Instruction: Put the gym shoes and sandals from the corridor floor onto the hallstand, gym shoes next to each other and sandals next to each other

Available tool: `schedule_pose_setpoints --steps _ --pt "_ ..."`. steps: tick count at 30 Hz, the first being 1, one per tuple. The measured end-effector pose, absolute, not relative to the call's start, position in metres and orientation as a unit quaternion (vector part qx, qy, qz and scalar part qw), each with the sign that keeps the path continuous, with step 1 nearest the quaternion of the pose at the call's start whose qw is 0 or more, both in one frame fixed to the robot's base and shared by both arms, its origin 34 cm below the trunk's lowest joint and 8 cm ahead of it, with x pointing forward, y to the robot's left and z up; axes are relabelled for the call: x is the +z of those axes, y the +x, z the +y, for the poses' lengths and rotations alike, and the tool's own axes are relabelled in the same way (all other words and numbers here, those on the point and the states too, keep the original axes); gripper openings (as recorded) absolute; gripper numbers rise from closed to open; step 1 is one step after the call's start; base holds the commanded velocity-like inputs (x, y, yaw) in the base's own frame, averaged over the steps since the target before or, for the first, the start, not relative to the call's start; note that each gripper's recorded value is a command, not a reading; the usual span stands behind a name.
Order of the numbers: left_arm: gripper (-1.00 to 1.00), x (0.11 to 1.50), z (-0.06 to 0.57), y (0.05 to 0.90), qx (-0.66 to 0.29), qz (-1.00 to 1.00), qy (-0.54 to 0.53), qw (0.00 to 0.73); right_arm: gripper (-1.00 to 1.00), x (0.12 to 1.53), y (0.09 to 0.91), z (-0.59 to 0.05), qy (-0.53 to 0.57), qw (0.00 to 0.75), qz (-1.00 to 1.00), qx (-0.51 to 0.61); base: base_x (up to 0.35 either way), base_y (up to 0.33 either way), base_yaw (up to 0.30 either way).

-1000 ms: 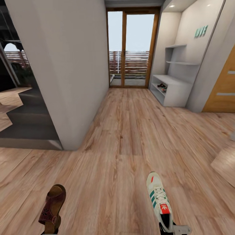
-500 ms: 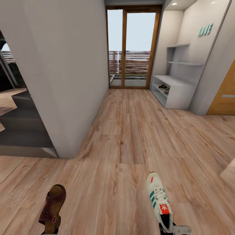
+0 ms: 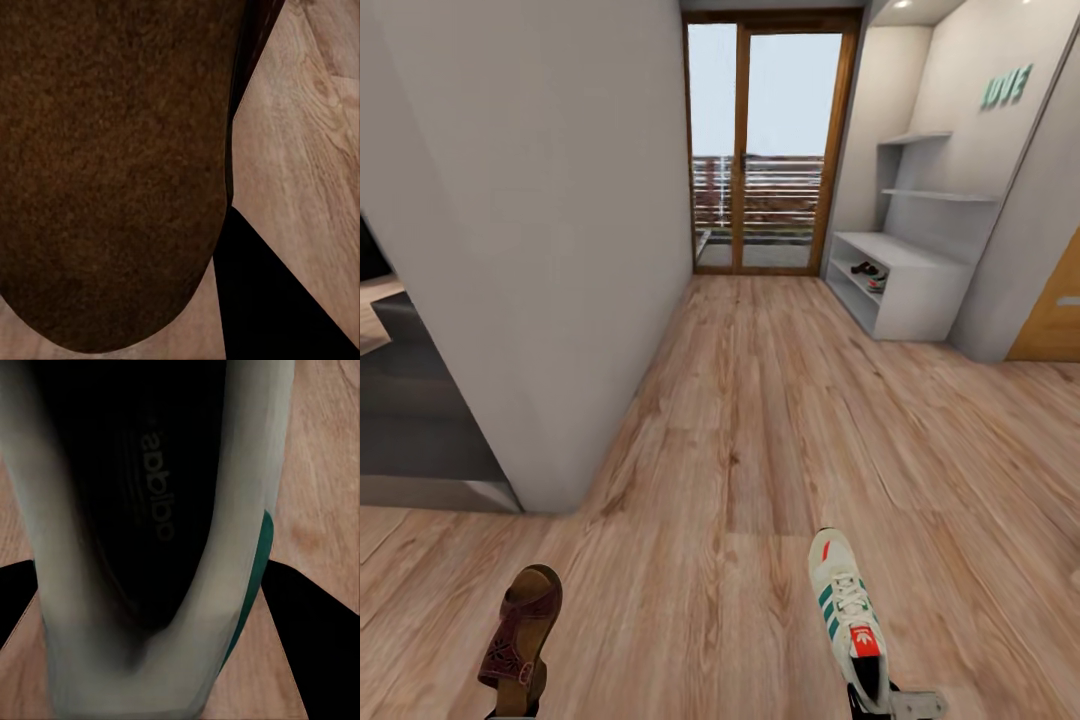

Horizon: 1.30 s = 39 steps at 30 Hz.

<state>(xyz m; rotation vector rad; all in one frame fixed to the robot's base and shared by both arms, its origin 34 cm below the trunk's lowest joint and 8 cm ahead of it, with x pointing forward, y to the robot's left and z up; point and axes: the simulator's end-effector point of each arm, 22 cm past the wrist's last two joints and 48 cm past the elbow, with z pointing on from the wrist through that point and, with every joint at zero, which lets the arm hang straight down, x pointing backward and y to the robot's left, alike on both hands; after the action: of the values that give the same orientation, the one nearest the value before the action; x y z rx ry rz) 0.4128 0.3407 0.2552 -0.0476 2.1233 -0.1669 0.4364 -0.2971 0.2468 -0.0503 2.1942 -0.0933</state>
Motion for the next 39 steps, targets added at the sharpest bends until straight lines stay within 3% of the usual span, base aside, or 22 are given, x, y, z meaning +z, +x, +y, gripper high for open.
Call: schedule_pose_setpoints --steps 39 --pt "-1.0 0.2553 0.3419 0.4128 -0.068 0.872 -0.02 0.484 -1.0 0.2466 0.4361 -0.2974 -0.02 0.455 0.89 -0.038 0.338 -0.047 0.0"
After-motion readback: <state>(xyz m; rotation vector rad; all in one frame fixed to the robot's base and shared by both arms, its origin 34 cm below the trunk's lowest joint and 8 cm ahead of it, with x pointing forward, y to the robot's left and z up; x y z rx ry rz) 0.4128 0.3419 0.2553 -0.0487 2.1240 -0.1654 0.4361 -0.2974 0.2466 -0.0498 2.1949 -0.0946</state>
